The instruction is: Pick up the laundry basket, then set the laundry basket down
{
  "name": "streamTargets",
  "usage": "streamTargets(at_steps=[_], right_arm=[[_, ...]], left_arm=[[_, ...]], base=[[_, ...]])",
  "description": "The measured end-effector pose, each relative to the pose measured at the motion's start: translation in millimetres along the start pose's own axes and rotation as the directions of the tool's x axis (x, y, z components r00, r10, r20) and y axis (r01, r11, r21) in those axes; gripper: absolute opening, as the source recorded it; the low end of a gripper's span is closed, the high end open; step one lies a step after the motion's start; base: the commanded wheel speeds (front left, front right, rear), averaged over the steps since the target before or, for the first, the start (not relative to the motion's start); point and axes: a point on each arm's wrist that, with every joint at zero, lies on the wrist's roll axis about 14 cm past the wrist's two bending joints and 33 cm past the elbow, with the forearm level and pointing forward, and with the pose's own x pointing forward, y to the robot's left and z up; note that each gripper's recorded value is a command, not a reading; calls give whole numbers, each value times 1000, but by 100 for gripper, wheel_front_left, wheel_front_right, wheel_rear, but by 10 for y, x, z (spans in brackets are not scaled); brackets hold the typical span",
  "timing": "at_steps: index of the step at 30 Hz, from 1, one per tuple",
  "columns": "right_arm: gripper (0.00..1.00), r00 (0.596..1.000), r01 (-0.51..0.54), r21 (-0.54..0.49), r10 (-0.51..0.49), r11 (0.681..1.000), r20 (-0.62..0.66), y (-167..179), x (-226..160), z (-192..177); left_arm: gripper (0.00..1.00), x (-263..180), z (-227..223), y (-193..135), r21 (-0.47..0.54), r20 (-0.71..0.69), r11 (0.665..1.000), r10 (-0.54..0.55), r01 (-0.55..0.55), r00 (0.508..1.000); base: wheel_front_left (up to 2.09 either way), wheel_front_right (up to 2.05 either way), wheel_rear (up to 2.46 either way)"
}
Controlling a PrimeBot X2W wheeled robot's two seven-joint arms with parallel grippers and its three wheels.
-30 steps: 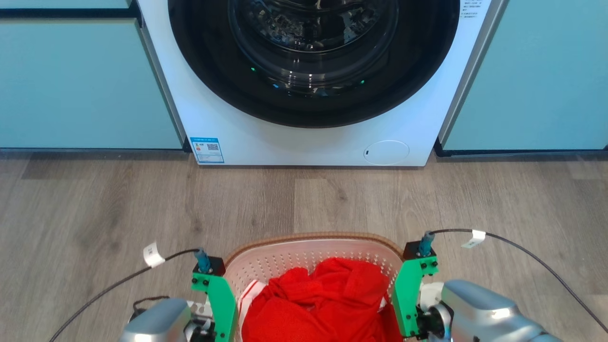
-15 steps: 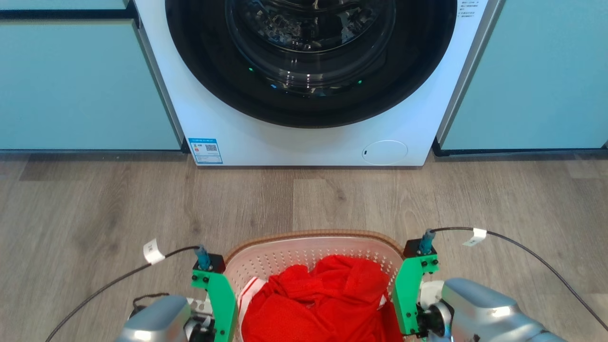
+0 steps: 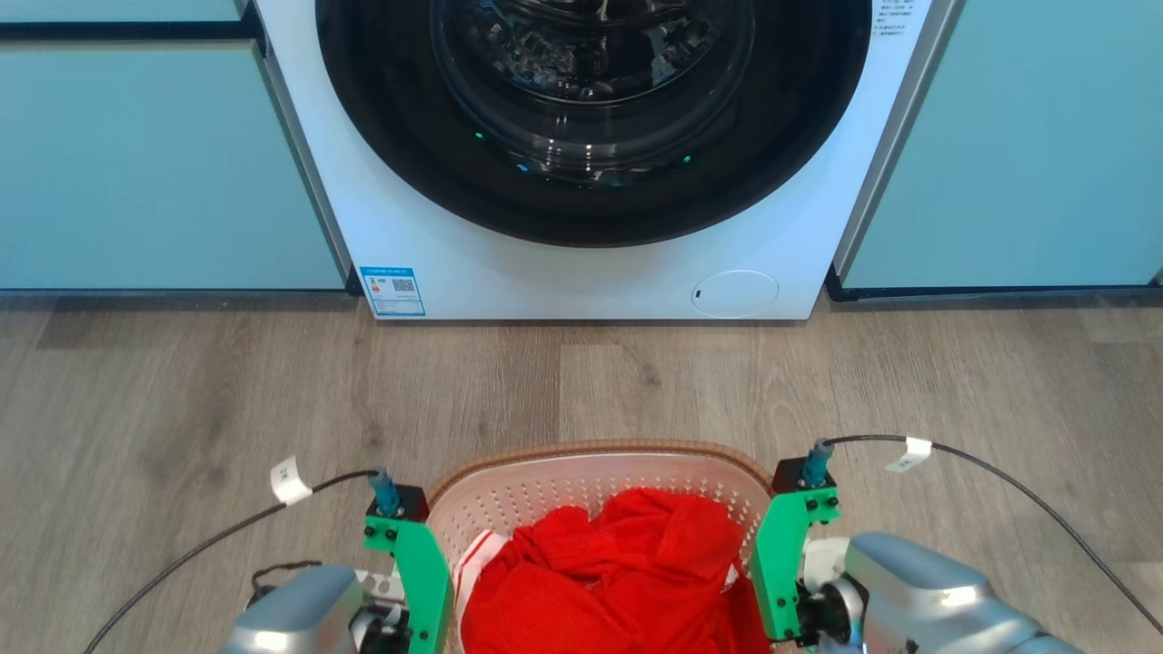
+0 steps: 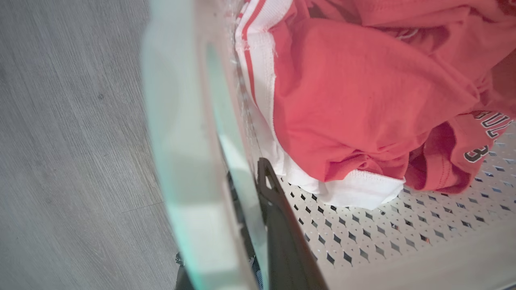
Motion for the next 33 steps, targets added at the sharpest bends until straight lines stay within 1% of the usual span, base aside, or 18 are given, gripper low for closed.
streamTargets(at_steps=[33], right_arm=[[0, 1000, -4, 7, 4, 1000, -4, -13, 36, -11]], left_arm=[[0, 46, -28, 8, -11, -8, 1000, -4, 4, 1000]], base=[[0, 0, 0]])
